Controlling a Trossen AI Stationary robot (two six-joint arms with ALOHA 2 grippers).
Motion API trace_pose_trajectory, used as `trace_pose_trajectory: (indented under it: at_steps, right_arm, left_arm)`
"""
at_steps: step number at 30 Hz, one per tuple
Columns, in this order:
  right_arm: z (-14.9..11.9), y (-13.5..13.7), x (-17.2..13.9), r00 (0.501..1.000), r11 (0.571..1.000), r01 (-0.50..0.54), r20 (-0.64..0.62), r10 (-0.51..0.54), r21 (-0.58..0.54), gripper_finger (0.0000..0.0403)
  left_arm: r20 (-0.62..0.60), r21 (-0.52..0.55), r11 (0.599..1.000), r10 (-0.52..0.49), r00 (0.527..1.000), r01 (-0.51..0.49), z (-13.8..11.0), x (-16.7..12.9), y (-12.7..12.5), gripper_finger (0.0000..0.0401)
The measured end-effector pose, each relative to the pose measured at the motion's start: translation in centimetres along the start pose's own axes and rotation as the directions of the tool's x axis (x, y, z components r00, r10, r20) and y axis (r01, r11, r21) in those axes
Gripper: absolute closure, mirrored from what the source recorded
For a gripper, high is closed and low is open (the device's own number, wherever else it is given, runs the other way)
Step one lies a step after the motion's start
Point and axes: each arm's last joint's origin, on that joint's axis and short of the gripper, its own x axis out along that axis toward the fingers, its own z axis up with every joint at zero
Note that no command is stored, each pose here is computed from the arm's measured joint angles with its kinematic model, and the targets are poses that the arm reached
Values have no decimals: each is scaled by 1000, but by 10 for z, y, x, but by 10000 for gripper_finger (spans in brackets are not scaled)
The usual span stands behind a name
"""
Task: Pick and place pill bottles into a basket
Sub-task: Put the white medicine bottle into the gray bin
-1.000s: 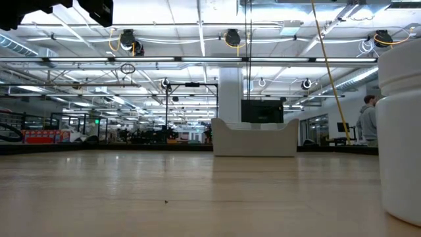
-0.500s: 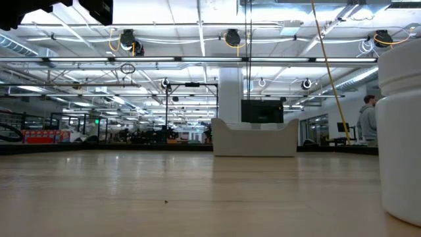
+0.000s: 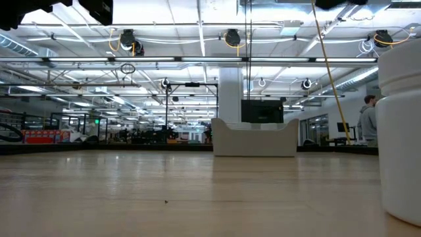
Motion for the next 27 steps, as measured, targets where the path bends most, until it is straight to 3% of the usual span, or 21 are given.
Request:
trace_pose_trajectory:
  at_steps: [27]
  right_arm:
    - [-27,10,47,993,999,33,-111,-30,27,110]
  left_arm:
    - [-1,9,1000,0,1000,0,0,0,0,214]
